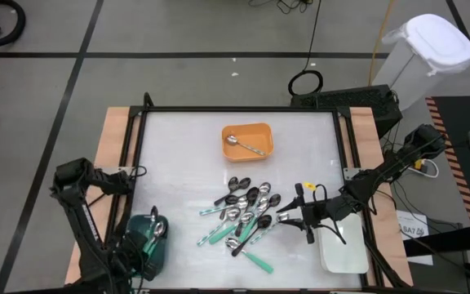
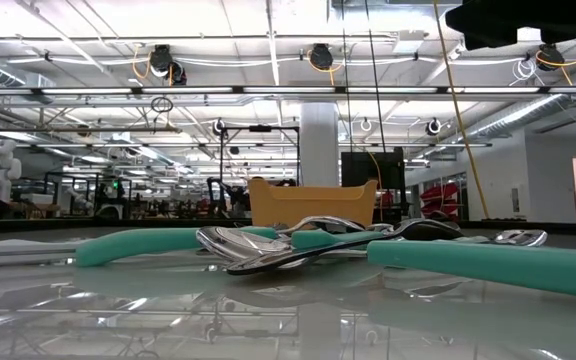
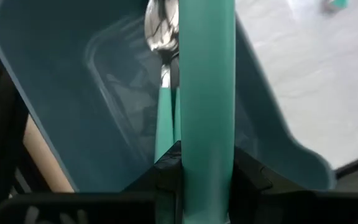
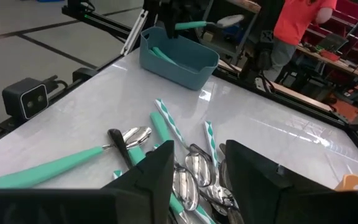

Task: Sort silverware by color (type)
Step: Put the green spoon into the blue bin

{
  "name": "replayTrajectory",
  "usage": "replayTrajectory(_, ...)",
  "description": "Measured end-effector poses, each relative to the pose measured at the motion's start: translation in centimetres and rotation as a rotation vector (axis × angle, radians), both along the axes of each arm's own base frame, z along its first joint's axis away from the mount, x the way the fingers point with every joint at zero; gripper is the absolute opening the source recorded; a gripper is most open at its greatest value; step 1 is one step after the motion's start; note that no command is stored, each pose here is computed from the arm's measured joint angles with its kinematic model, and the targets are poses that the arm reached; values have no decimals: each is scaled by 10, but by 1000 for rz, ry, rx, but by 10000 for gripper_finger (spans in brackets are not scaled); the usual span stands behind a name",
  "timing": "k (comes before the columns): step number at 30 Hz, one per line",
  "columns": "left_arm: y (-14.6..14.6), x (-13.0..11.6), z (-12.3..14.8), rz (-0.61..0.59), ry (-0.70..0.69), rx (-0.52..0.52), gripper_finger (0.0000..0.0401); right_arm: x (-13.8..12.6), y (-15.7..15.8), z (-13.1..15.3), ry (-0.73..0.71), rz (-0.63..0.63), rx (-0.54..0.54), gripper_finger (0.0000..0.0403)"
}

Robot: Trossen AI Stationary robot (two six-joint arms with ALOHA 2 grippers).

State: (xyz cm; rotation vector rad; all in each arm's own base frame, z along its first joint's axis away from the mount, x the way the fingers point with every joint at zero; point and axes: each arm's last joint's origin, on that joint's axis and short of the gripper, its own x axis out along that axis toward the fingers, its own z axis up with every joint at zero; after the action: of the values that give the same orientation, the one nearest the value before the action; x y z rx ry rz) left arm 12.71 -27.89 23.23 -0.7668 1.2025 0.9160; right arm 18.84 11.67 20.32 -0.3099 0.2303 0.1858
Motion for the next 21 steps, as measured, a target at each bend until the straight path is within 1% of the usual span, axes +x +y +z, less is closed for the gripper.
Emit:
replayTrajectory(5, -9, 4, -9, 6, -5, -33, 75, 0, 0, 0, 0, 0, 0, 141)
replayTrajectory(11, -15, 5, -15, 30, 36, -75, 87, 0, 0, 0, 0, 0, 0, 141)
replayTrajectory(14, -16, 5, -18, 37, 63, -79, 89, 0, 0, 0, 0, 0, 0, 141)
replayTrajectory(21, -15, 7, -19, 46, 67, -73, 92, 0, 0, 0, 0, 0, 0, 141)
